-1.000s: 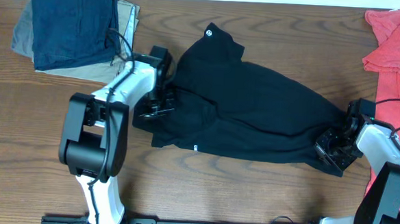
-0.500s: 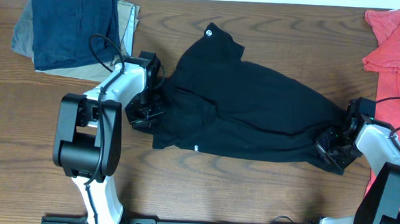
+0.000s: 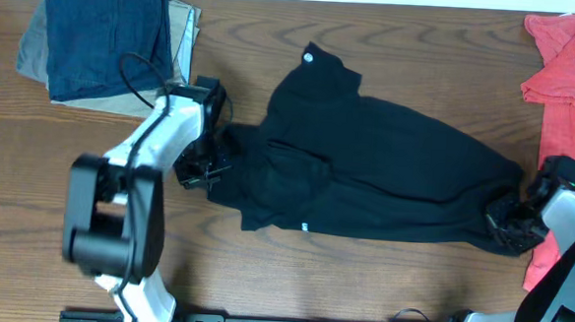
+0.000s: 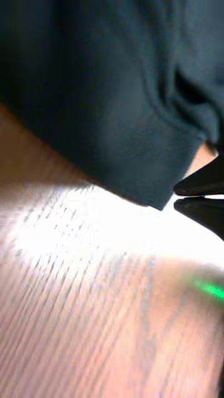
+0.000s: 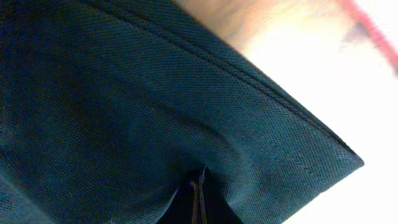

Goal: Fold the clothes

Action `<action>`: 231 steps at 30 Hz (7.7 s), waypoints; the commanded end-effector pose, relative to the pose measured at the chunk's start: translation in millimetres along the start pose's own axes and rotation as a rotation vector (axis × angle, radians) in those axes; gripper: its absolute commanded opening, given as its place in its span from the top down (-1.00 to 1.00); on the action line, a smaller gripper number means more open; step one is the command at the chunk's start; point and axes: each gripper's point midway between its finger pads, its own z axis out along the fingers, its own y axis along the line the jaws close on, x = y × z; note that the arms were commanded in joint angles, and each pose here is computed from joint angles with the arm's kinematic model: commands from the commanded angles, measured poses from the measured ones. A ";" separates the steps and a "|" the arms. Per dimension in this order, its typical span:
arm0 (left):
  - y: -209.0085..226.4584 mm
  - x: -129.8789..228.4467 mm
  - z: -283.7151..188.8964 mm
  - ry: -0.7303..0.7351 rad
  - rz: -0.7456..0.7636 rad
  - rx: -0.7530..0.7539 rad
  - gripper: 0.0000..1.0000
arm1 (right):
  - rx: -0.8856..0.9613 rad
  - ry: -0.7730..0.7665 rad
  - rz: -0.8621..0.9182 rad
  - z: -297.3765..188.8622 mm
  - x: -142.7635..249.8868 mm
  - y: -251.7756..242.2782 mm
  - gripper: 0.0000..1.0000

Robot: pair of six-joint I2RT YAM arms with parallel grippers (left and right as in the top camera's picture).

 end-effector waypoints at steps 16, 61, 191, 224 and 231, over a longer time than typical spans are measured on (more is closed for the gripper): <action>-97.2 -12.9 -1.7 -0.144 0.353 0.282 0.88 | -0.013 0.008 -0.085 -1.0 0.7 13.5 0.98; 4.7 -8.1 33.3 0.061 -0.189 -0.047 0.88 | -0.042 0.020 -0.261 -16.5 10.8 43.9 0.97; -151.9 -152.9 -30.9 -0.620 0.722 0.230 0.88 | -0.152 -0.216 -0.692 -30.1 -62.0 201.1 -0.81; -151.6 -152.6 -30.6 -0.619 0.722 0.229 0.86 | -0.099 -0.009 -0.645 -17.4 -34.4 174.1 0.07; -151.4 -152.4 -30.4 -0.617 0.722 0.229 0.85 | -0.067 0.044 -0.651 -26.7 -27.1 165.5 -0.82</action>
